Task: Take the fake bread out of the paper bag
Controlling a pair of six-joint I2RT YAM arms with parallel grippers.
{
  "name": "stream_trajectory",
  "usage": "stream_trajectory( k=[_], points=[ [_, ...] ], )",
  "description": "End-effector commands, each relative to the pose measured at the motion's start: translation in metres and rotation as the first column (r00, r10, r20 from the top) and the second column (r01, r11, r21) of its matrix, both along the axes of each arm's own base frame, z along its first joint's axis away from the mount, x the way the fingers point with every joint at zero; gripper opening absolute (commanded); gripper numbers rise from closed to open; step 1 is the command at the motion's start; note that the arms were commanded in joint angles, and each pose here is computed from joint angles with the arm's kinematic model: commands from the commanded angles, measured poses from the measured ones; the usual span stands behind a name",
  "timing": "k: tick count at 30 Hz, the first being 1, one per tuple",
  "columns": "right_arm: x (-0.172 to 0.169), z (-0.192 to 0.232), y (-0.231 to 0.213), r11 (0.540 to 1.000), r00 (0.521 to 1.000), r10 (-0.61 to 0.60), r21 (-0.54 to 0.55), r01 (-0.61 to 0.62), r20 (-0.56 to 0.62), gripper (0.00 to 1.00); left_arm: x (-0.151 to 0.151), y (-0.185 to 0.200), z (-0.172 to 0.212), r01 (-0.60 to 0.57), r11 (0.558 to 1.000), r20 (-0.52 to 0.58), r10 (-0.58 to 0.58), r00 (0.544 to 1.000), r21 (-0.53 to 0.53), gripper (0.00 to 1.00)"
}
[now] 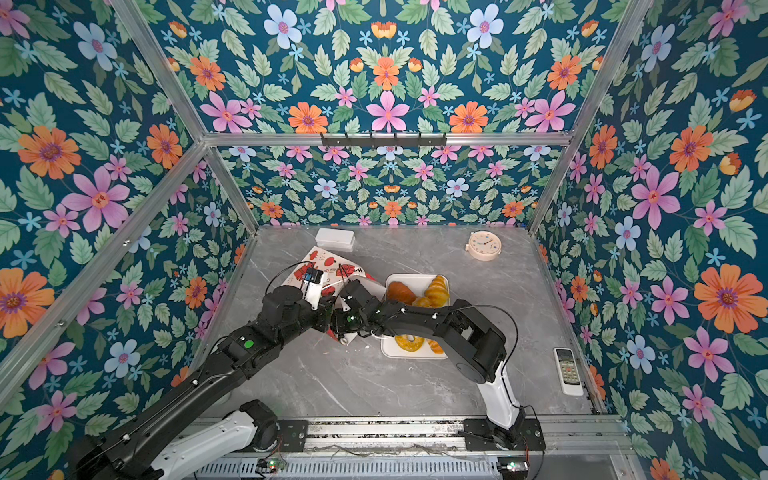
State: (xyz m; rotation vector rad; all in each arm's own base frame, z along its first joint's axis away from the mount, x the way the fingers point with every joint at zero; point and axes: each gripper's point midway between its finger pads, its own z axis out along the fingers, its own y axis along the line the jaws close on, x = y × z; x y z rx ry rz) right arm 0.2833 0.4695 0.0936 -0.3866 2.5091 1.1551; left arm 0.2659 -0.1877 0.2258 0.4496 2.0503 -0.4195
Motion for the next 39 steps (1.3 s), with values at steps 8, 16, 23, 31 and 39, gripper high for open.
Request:
stream_trajectory(
  k=[8,16,23,31,39],
  points=[
    [0.003,0.019,-0.018,0.999,0.997,-0.044,0.021,0.042,0.068,0.00,0.000,-0.003,0.007,0.003,0.999,0.024,-0.002,1.000,-0.038,0.00],
    [-0.012,0.028,-0.050,0.998,0.995,-0.059,-0.021,0.061,0.080,0.00,0.003,0.001,0.006,-0.017,1.000,0.028,0.018,0.999,-0.020,0.00],
    [-0.019,0.031,-0.066,0.997,0.996,-0.046,-0.061,0.051,0.081,0.00,0.004,0.001,0.006,-0.019,1.000,0.026,0.020,0.999,-0.016,0.00],
    [-0.020,0.042,-0.035,0.999,0.999,0.046,-0.005,-0.045,0.027,0.18,0.007,-0.007,0.004,0.003,1.000,0.019,-0.003,1.000,-0.021,0.00],
    [-0.021,0.032,-0.026,0.996,0.996,0.082,-0.027,-0.084,-0.041,0.31,0.007,-0.014,0.000,0.033,0.999,0.002,-0.033,0.999,-0.024,0.00]
  ],
)
